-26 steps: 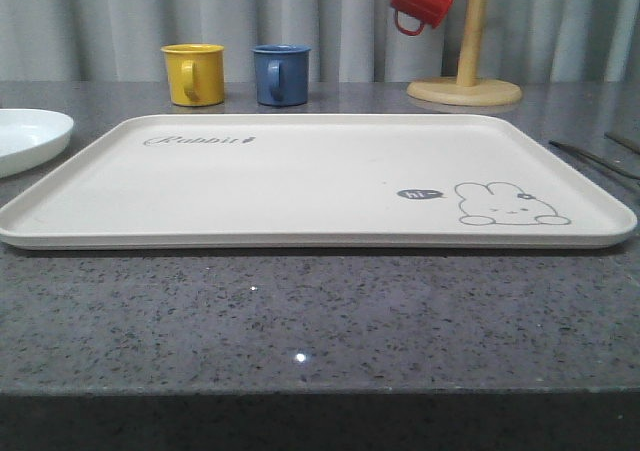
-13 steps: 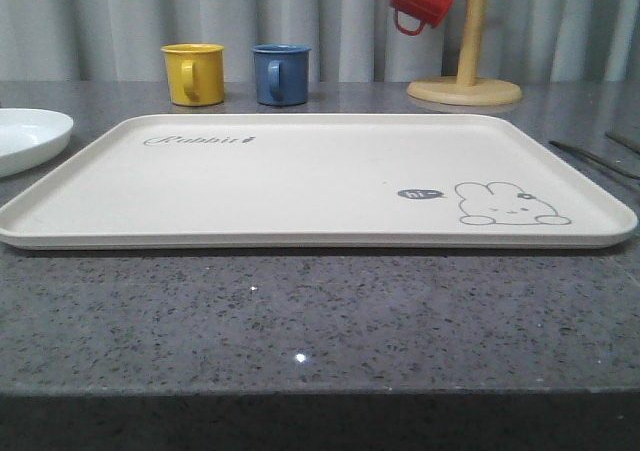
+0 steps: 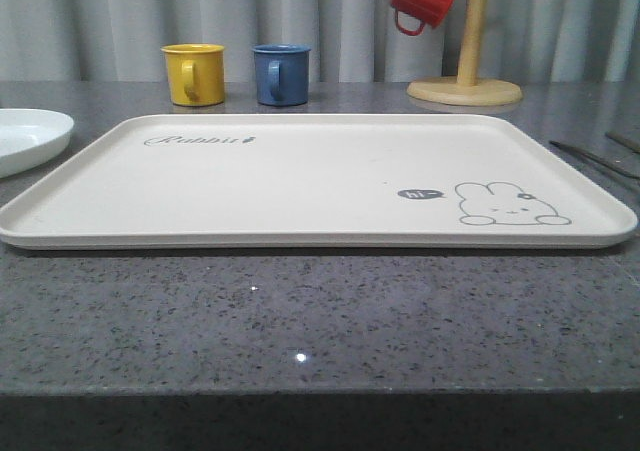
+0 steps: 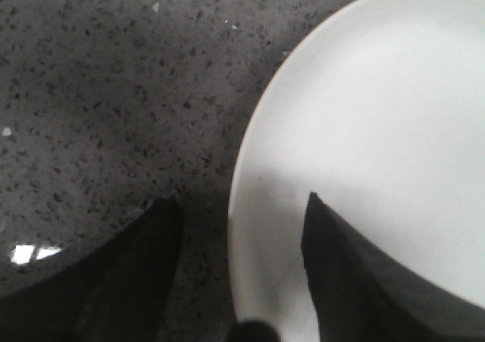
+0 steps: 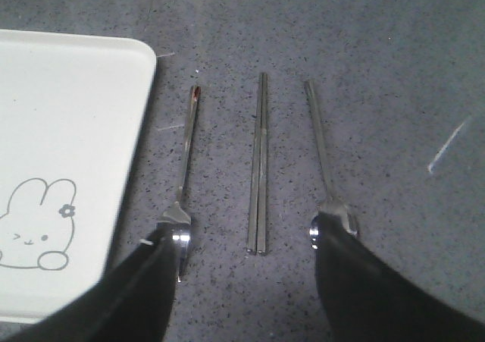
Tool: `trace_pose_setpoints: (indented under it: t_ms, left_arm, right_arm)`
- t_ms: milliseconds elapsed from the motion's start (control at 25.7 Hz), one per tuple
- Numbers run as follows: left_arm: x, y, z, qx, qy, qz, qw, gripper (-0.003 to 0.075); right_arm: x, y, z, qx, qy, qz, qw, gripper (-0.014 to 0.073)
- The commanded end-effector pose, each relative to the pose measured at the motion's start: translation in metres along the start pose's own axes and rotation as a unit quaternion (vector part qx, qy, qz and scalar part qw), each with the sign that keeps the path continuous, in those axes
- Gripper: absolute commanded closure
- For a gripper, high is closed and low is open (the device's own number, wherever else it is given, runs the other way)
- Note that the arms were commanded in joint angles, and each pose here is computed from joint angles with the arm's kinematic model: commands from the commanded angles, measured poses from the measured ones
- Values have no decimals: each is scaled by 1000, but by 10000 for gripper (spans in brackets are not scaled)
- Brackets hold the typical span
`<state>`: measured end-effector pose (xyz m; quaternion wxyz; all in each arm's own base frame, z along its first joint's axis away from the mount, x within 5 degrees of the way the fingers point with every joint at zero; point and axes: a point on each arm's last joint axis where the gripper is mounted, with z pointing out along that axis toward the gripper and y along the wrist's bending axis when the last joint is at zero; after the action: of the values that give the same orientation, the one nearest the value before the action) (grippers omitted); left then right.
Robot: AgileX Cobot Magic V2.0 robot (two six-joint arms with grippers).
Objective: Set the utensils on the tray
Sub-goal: 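Grasp the rim of the white plate with the left gripper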
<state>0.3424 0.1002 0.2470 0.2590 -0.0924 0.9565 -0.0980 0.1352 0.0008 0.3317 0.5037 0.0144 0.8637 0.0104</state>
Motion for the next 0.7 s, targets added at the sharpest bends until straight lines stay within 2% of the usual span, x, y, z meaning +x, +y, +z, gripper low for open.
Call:
trace_pose_setpoints:
  t_ms: [0, 194, 272, 467, 661]
  left_arm:
    - [-11, -6, -14, 5, -38, -1, 999, 399]
    - [-11, -6, -14, 5, -37, -1, 999, 666]
    - [-11, -7, -14, 6, -37, 0, 999, 737]
    - [-21, -21, -39, 36, -45, 19, 998, 738]
    - [-29, -74, -66, 121, -63, 103, 985, 738]
  right_arm:
    - [-13, 0, -4, 1, -45, -9, 999, 151]
    - [-13, 0, -4, 1, -45, -9, 999, 151]
    - [-13, 0, -4, 1, -45, -9, 999, 151]
    - [-13, 0, -4, 1, -45, -9, 999, 151]
    - [-13, 0, -4, 1, -45, -9, 999, 151]
